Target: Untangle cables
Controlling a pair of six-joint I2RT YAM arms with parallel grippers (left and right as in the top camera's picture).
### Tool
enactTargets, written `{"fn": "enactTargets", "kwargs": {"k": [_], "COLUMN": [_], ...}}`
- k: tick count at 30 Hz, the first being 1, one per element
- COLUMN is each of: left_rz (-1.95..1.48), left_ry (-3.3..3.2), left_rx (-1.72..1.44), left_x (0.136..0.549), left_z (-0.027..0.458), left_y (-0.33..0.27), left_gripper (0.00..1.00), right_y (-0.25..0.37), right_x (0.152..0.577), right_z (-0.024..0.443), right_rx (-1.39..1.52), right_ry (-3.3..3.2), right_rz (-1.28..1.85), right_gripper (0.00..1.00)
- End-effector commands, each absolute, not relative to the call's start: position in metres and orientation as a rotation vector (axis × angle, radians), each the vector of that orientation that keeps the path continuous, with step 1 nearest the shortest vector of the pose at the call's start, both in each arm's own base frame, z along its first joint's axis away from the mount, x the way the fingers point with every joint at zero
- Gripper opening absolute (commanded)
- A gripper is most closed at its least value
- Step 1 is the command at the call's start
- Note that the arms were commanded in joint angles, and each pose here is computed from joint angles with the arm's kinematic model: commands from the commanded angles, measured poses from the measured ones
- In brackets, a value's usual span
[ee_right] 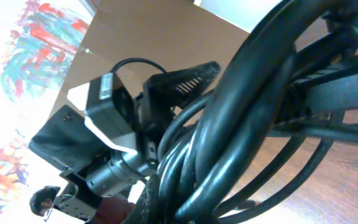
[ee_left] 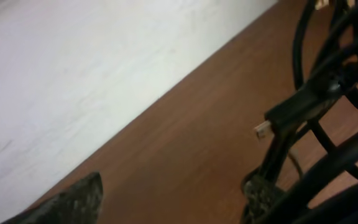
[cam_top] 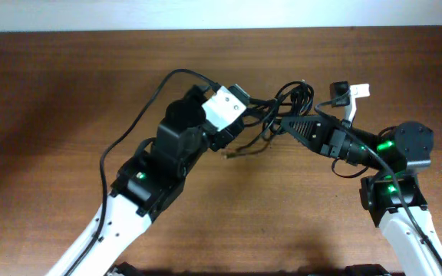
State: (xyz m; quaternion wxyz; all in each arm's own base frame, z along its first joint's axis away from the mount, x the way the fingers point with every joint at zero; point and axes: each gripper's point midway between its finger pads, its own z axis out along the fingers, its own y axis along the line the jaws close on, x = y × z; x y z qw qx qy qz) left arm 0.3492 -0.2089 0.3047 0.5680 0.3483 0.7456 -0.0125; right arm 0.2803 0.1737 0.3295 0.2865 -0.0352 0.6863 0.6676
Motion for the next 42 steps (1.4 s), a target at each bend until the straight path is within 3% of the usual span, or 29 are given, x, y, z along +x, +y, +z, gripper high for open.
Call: {"fn": "enactTargets", "kwargs": {"k": [1,9,17,24,40,42], "left_rz": [-0.011,-0.055,-0.047,-0.125,-0.562,-0.572], "left_ry": [1.694,1.608,1.628,1.624,1.542,1.587], "left_rx": [0.686,0.611,0.619,0.693,1.037,1.054], "left_x": [0.338,0.315,0.308,0.308,0.27,0.272], "left_z": [0.345,0.383,0.38,0.372,0.348,0.334], "left_y": [-0.184,-0.17,-0.164,-0.183,-0.256,-0.258], "left_gripper": [0.8,0.8,0.78,0.78,0.82,0.89], "right_y": [0.174,0.175,0.175,0.182,0.183,0.183], "right_x": [0.276,0.284,0.287,0.245,0.213,0.212], "right_z": [0.334,0.323,0.319,0.356,0.353,0.352], "right_rx": [-0.175,-0.168,-0.161,-0.629,-0.903,-0.912], "right_ry": [1.818,1.841,1.849,1.633,1.595,1.596], "right_rz": [1.771,1.77,1.775,1.699,1.648,1.647], "right_gripper": [0.04,0.04,0.04,0.04,0.04,0.04]}}
